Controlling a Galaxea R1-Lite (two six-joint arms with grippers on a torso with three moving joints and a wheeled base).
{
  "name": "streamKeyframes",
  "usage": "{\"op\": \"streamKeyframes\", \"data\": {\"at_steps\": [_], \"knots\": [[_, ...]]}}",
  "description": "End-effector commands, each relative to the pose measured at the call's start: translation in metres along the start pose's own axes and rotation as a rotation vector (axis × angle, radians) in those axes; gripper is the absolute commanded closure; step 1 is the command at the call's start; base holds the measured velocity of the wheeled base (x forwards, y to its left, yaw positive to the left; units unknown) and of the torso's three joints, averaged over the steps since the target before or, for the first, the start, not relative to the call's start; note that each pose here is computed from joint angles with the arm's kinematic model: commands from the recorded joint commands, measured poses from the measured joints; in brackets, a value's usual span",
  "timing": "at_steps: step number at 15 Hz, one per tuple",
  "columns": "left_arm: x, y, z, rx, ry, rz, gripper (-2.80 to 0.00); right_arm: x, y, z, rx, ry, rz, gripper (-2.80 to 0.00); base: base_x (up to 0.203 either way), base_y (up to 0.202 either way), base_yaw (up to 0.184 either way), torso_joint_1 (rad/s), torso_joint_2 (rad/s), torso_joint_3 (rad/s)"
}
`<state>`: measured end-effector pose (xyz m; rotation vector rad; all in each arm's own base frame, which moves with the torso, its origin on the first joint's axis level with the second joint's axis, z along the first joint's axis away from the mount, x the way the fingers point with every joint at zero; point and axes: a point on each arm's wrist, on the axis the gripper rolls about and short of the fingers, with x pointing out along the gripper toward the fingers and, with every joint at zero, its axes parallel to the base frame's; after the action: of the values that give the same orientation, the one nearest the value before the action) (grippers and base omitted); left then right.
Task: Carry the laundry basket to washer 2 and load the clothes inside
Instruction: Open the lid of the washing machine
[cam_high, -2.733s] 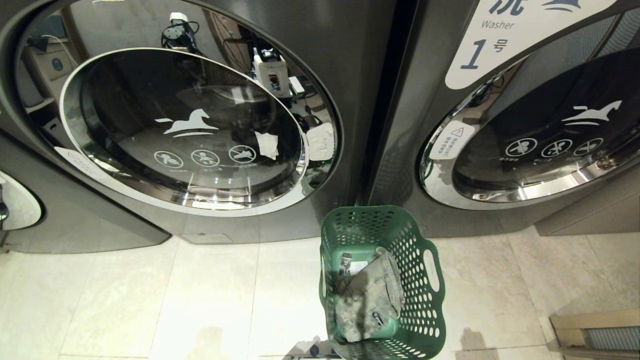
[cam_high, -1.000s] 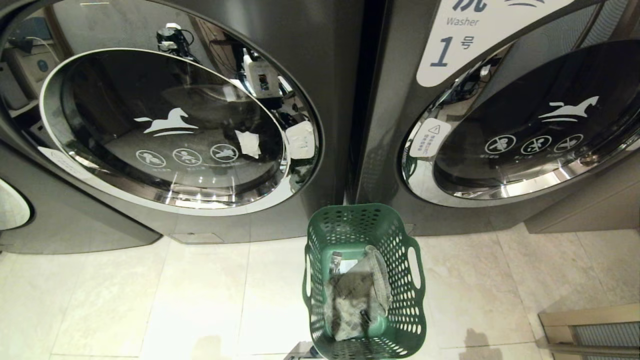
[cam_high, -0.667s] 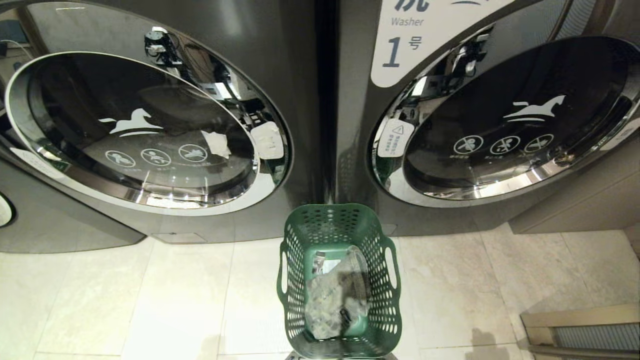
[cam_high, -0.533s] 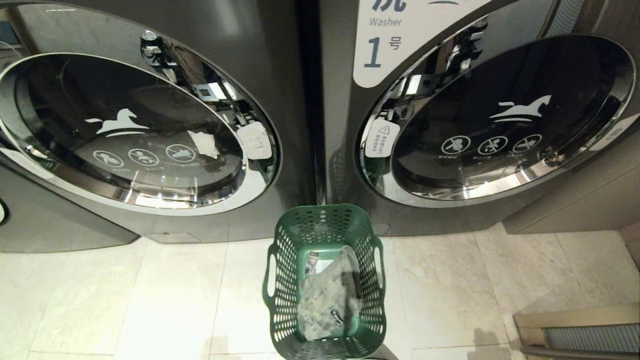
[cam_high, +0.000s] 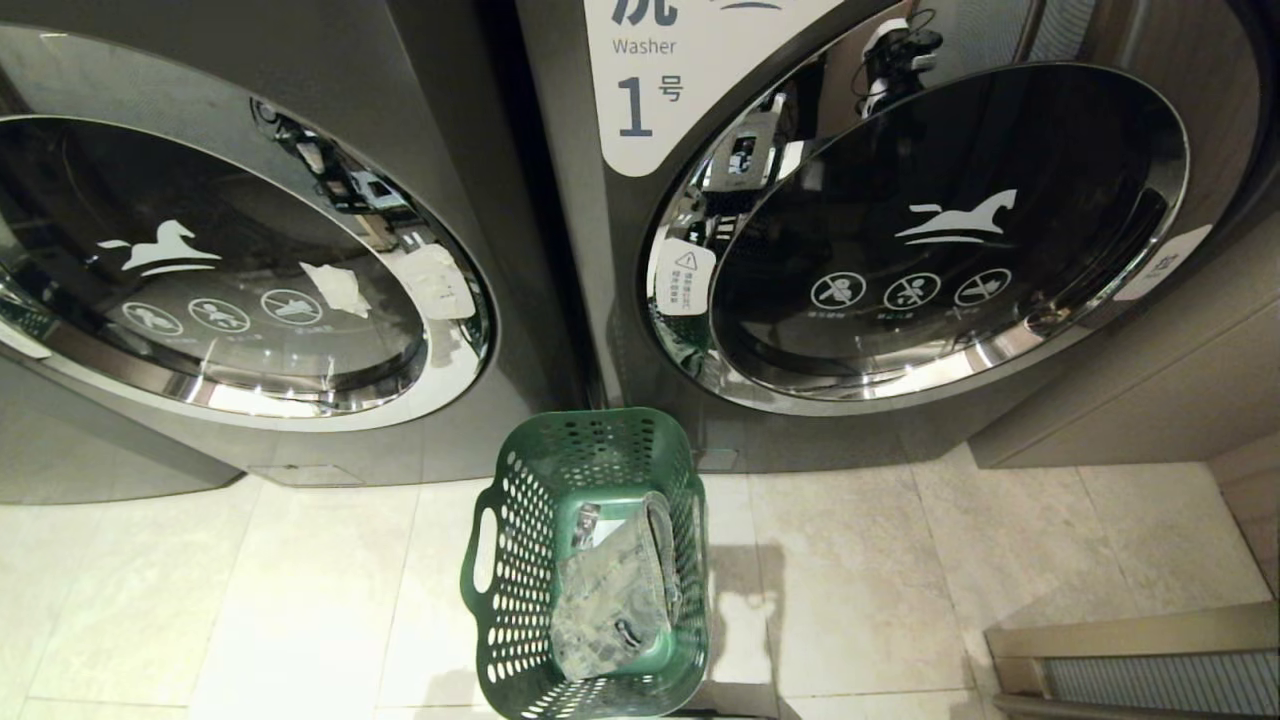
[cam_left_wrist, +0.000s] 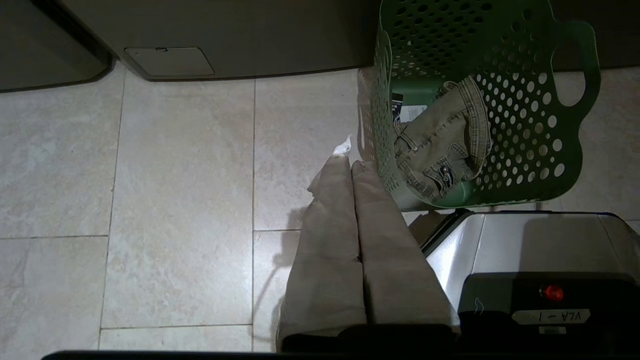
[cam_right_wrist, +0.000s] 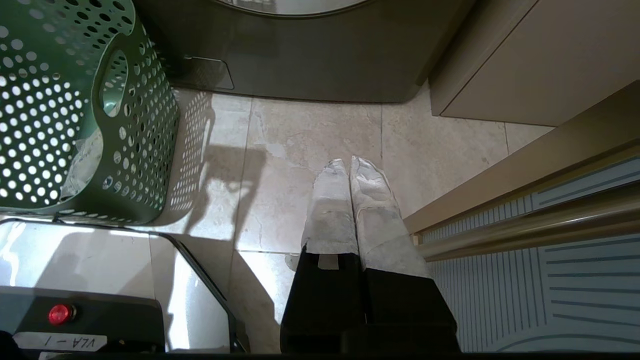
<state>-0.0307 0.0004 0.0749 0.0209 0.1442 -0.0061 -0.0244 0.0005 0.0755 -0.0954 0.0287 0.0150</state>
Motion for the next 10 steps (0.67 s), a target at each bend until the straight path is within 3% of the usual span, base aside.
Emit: {"op": "streamKeyframes", "data": {"at_steps": [1, 8, 10], "knots": [[-0.0002, 0.0, -0.0001, 0.0, -0.003, 0.002, 0.0, 0.0, 0.0, 0.0, 0.0, 0.0, 0.0, 0.0, 0.0, 0.0, 0.0, 0.0, 0.0, 0.0], [-0.0004, -0.0004, 0.0001, 0.012, -0.004, -0.015, 0.0, 0.0001, 0.0001, -0.0004, -0.002, 0.001, 0.002, 0.0, 0.0, 0.0, 0.0, 0.0, 0.0, 0.0], [-0.0017, -0.0011, 0.0063, 0.032, -0.05, -0.05, 0.0, 0.0, 0.0, -0.0001, -0.001, 0.001, 0.002, 0.0, 0.0, 0.0, 0.0, 0.0, 0.0, 0.0]]}}
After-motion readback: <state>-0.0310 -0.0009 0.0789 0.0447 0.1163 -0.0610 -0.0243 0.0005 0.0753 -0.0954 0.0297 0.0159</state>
